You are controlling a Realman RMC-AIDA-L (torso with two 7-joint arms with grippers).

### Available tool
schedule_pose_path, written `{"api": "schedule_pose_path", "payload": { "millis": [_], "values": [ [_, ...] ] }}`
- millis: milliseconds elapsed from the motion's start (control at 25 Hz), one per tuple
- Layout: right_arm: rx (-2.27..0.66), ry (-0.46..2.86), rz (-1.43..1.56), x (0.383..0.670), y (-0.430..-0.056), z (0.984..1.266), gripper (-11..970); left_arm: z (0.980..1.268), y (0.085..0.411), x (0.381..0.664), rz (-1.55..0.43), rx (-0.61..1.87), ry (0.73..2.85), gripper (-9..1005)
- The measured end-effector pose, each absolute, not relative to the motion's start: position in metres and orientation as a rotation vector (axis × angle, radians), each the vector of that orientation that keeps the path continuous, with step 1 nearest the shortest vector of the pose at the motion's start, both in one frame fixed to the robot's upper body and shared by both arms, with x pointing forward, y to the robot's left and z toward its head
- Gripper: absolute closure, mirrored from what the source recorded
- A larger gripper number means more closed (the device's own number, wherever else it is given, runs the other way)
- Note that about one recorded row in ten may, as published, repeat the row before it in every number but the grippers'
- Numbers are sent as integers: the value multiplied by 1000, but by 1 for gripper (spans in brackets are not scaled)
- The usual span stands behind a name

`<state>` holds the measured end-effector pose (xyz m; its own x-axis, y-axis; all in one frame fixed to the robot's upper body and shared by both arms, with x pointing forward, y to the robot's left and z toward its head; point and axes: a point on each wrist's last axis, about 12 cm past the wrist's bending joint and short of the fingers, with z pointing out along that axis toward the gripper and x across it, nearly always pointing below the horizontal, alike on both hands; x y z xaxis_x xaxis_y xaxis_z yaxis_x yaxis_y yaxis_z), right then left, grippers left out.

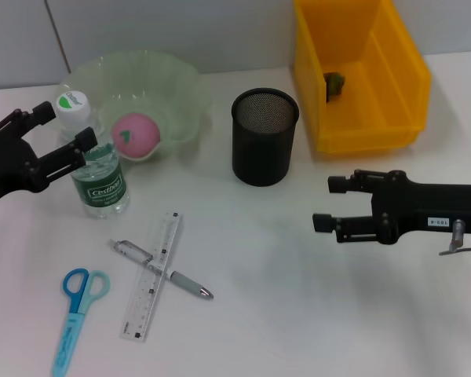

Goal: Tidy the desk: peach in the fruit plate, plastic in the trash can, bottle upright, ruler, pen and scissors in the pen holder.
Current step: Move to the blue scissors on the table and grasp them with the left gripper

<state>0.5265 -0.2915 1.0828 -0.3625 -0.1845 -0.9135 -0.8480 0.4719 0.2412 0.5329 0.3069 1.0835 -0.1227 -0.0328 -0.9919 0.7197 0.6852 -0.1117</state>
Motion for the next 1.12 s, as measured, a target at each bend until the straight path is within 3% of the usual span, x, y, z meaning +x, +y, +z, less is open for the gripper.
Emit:
{"api": "schedule_pose_path", "payload": {
  "millis": [720, 1120],
  "values": [
    [-998, 1899, 911, 532, -291, 1083, 134, 1119, 310, 510, -869, 677, 1726, 137],
    [-1076, 1845, 966, 527, -288, 1093, 135, 1135, 303, 505, -976, 806, 1947, 139]
  ]
}}
